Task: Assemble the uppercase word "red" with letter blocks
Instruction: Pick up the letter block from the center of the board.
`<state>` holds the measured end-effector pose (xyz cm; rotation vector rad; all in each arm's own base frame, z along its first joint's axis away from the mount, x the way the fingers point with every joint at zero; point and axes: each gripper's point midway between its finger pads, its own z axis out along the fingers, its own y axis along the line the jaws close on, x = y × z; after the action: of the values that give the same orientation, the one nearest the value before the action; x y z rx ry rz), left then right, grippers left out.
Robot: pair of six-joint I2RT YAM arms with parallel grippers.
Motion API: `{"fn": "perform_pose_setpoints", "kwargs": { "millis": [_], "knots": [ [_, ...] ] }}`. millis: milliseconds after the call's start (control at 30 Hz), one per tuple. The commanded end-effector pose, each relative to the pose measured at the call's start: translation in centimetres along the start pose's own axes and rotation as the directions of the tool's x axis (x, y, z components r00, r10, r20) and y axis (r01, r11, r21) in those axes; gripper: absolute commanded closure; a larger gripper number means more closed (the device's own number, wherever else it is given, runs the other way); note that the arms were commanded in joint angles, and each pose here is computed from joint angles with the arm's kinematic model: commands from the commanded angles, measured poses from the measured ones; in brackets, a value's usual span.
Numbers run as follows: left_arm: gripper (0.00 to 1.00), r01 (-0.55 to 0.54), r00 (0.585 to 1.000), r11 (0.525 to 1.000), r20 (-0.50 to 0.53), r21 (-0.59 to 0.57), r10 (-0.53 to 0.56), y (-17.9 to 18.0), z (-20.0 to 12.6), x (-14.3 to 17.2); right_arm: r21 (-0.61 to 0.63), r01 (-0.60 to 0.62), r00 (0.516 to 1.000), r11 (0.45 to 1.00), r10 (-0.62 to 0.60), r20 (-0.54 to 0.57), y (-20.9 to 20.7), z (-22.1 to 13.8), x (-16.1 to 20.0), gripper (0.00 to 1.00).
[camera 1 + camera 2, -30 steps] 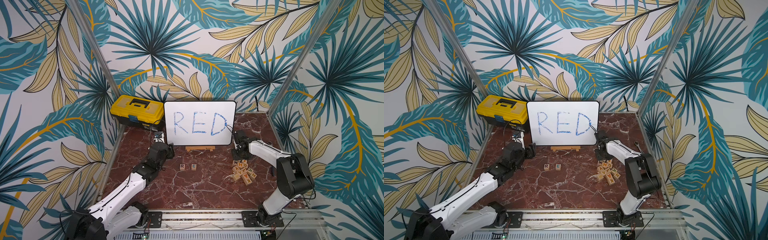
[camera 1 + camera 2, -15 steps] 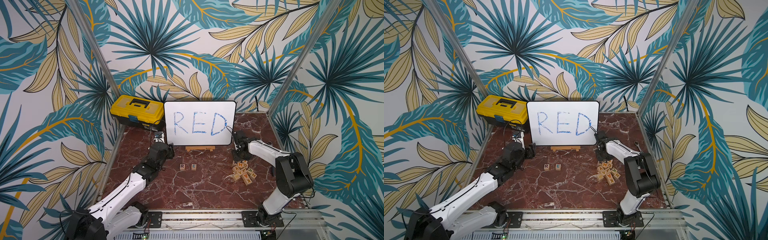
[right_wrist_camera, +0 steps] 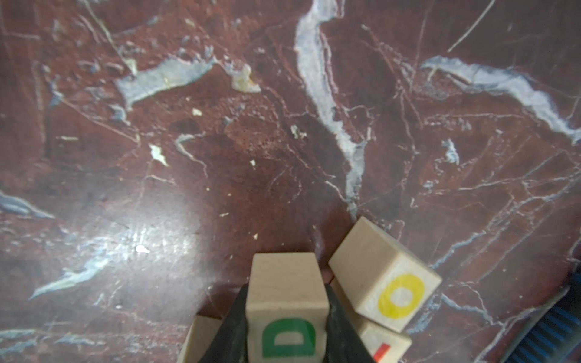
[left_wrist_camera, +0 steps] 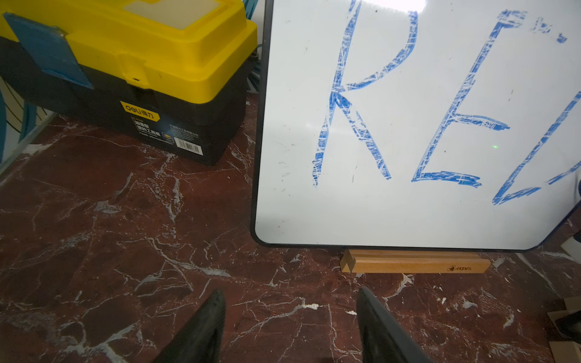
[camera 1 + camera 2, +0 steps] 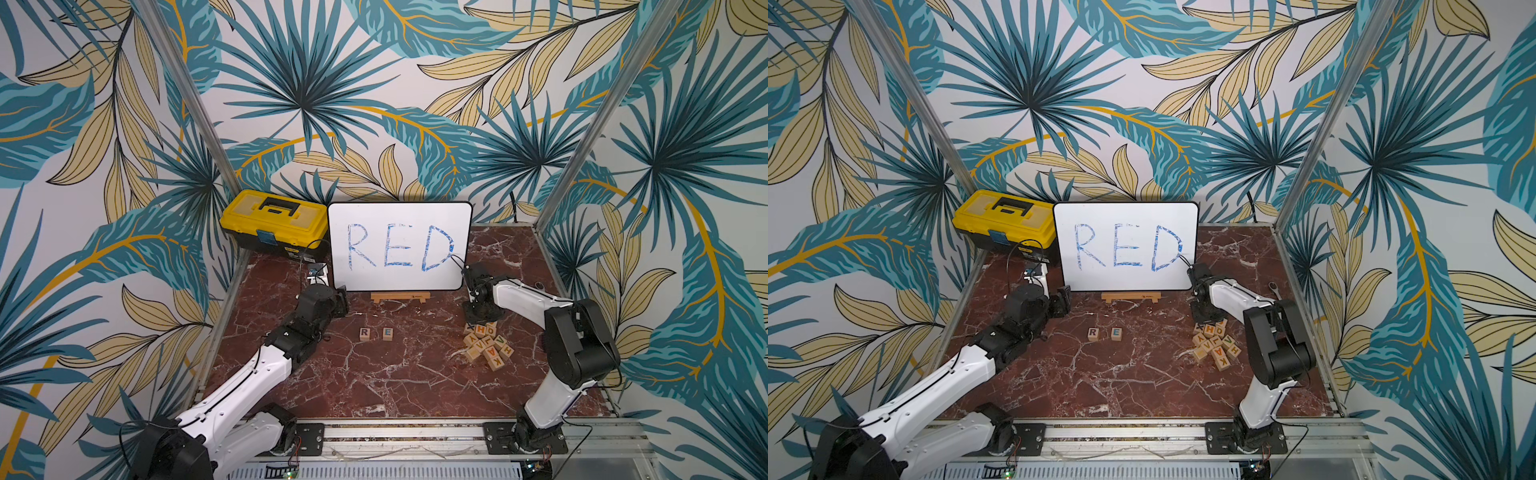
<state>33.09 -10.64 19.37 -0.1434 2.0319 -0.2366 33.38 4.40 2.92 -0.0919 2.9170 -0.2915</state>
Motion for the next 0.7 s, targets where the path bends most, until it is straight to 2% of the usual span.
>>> {"fn": "perform_pose_setpoints", "kwargs": {
  "millis": [0, 367, 667],
  "knots": [
    [0.33, -0.017, 1.0, 1.0, -0.024, -0.025, 0.017, 1.1, 0.0, 1.5, 0.003, -0.025, 1.0, 1.0, 0.025, -0.011, -0.4, -1.2, 0.5, 0.71],
    [0.33, -0.011, 1.0, 1.0, -0.023, -0.029, 0.011, 1.6, -0.2, 1.6, -0.025, -0.06, 0.994, 0.998, 0.062, 0.085, 0.1, -8.0, 0.9, 0.73],
    [0.33, 0.019, 1.0, 0.999, -0.02, -0.036, -0.019, 2.6, -0.5, 2.0, -0.119, -0.024, 0.987, 0.993, 0.042, 0.153, 7.0, -12.1, 1.3, 0.74]
  ]
}}
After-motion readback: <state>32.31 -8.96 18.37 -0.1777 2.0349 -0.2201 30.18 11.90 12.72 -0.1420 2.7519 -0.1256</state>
